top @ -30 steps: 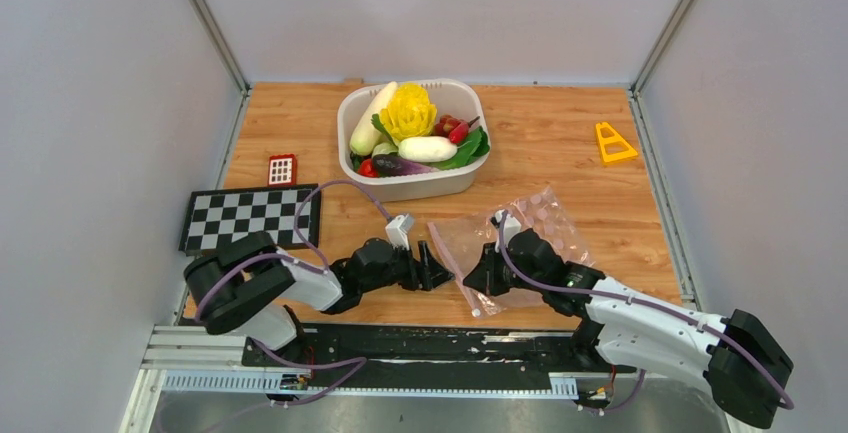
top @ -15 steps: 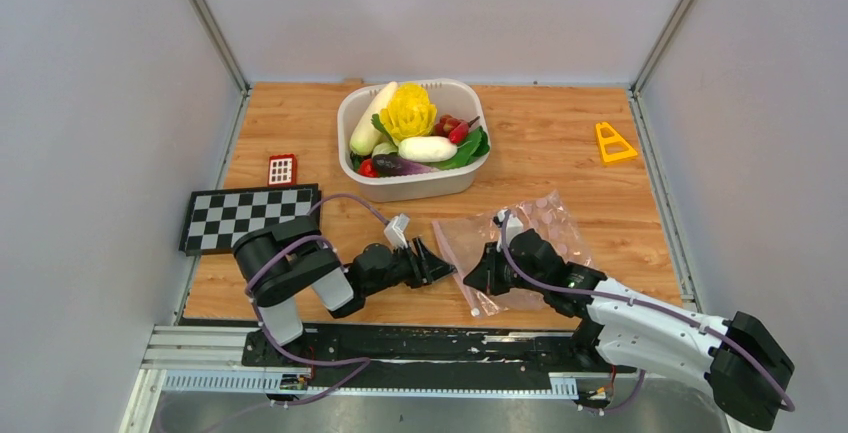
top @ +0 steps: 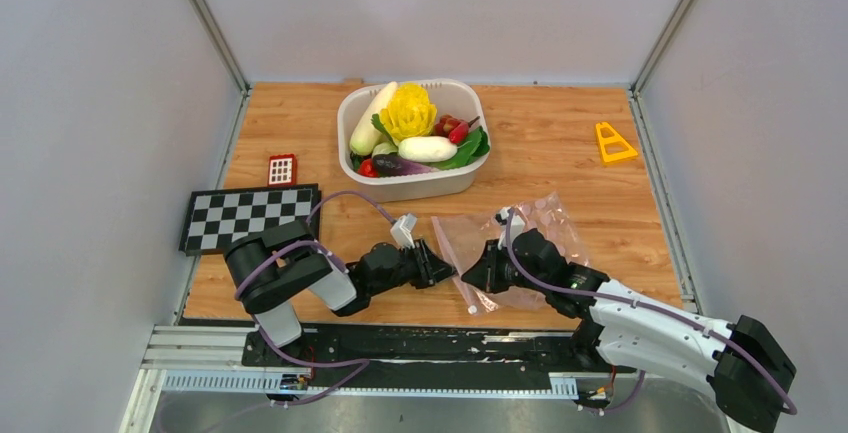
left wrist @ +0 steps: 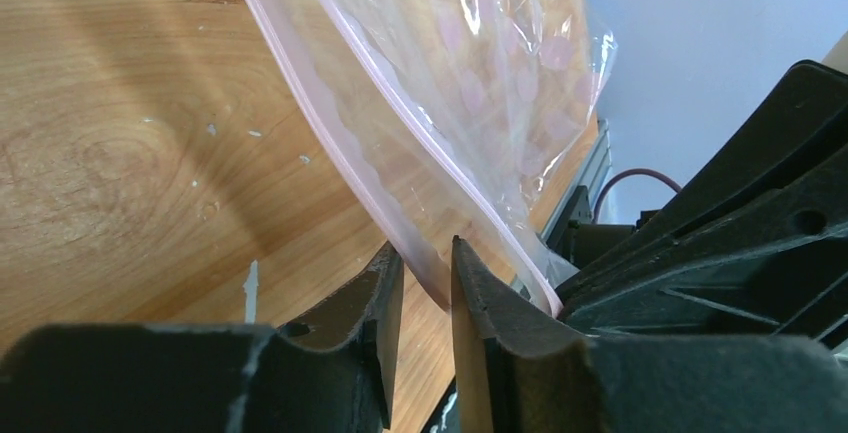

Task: Place the food in the zip-top bag and seal the zipper
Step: Pick up the zipper food storage bag at the center of the board.

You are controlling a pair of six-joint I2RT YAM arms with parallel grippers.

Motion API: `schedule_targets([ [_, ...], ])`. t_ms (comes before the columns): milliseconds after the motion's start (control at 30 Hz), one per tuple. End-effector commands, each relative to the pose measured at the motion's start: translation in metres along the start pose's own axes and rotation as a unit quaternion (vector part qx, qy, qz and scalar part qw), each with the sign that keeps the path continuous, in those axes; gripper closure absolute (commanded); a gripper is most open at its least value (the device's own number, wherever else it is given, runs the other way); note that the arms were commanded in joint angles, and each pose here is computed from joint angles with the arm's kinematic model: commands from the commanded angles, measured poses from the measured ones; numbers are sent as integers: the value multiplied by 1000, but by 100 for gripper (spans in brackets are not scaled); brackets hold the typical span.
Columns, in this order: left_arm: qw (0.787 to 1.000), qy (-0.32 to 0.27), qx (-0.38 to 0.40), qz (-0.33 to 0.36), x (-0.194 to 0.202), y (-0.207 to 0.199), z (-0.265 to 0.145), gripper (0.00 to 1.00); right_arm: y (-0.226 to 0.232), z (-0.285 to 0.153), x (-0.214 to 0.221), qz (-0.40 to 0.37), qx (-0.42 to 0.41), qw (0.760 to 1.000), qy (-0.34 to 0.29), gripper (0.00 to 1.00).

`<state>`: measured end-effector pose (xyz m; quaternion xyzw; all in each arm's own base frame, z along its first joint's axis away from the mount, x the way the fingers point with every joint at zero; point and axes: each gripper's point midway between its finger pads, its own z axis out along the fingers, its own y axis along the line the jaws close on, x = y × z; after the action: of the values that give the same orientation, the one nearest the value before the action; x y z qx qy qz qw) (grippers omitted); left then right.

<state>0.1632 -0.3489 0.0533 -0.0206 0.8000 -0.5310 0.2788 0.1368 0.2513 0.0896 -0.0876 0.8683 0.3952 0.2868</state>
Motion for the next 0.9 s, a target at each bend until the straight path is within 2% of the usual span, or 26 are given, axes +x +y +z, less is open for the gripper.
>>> schedule_targets([
  [0, 1000, -15, 6, 19, -7, -8, 8, 74, 11, 0, -13, 5, -23, 999, -28, 100],
  [133, 999, -16, 0, 44, -12, -13, 9, 95, 3, -1, -11, -7, -3, 1000, -23, 100],
  [200, 998, -13, -8, 62, -15, -17, 8, 100, -1, -3, -12, -22, 14, 999, -18, 100],
  [267, 996, -3, -18, 85, -16, -22, 6, 100, -4, -5, -14, -38, 30, 999, -13, 98],
  [433, 986, -13, -63, 152, -30, -38, -1, 100, -1, -10, -29, -65, 53, 996, -21, 72],
  [567, 980, -10, -83, 183, -35, -47, -6, 100, 18, -15, -42, -80, 34, 996, -36, 60],
  [733, 976, -10, -101, 192, -41, -58, -7, 100, 24, -24, -53, -110, 71, 990, -54, 54],
  [867, 976, -7, -101, 194, -43, -69, -9, 100, 19, -31, -57, -131, 123, 981, -71, 52],
])
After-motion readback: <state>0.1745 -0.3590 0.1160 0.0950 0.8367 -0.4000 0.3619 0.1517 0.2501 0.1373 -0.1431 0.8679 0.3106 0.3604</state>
